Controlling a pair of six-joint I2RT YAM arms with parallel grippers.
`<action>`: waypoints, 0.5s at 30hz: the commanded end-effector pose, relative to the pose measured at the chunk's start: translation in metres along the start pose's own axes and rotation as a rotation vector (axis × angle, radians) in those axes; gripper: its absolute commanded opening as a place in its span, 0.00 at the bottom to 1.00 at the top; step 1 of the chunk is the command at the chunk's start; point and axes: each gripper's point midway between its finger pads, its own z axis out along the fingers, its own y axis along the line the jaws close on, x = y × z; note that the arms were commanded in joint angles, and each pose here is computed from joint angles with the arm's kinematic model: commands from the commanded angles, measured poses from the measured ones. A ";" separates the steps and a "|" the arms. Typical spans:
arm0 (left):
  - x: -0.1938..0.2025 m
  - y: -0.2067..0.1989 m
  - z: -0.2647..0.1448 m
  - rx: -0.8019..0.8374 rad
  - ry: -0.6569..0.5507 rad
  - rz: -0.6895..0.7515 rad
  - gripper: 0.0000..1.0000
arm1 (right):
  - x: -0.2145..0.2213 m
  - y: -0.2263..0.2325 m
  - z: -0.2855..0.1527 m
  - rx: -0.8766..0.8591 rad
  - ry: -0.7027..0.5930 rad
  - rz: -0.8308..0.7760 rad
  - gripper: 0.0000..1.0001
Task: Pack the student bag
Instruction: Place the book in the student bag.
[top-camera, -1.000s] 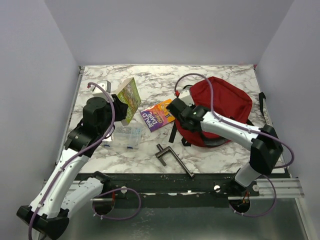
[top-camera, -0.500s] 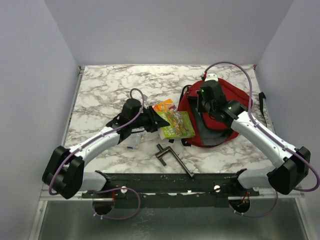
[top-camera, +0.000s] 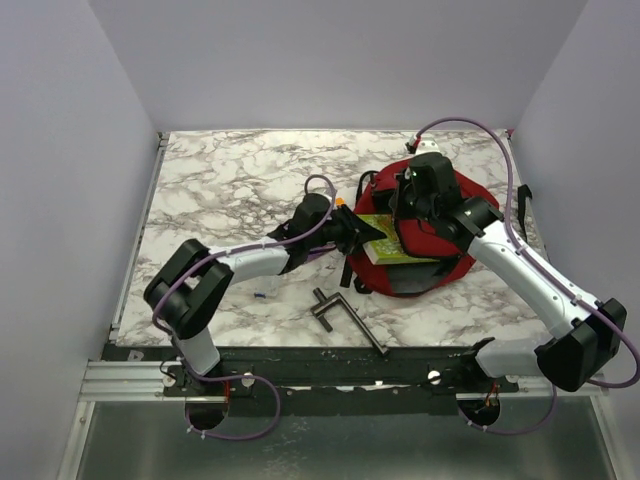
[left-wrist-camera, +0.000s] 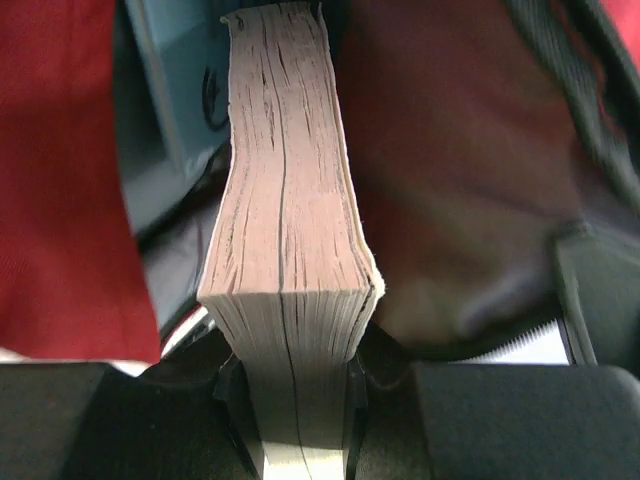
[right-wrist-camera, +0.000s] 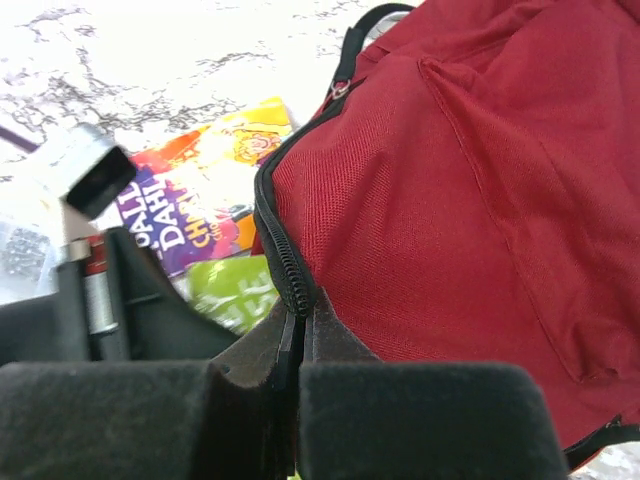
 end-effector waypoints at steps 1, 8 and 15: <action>-0.025 -0.057 0.030 0.178 -0.125 -0.009 0.00 | -0.044 0.030 -0.027 -0.151 -0.128 0.049 0.01; -0.049 -0.058 0.094 0.182 -0.254 -0.011 0.00 | -0.043 0.026 -0.027 -0.131 -0.121 0.054 0.01; -0.051 -0.025 0.139 0.091 -0.222 -0.012 0.24 | -0.036 -0.009 -0.013 -0.008 -0.106 0.073 0.01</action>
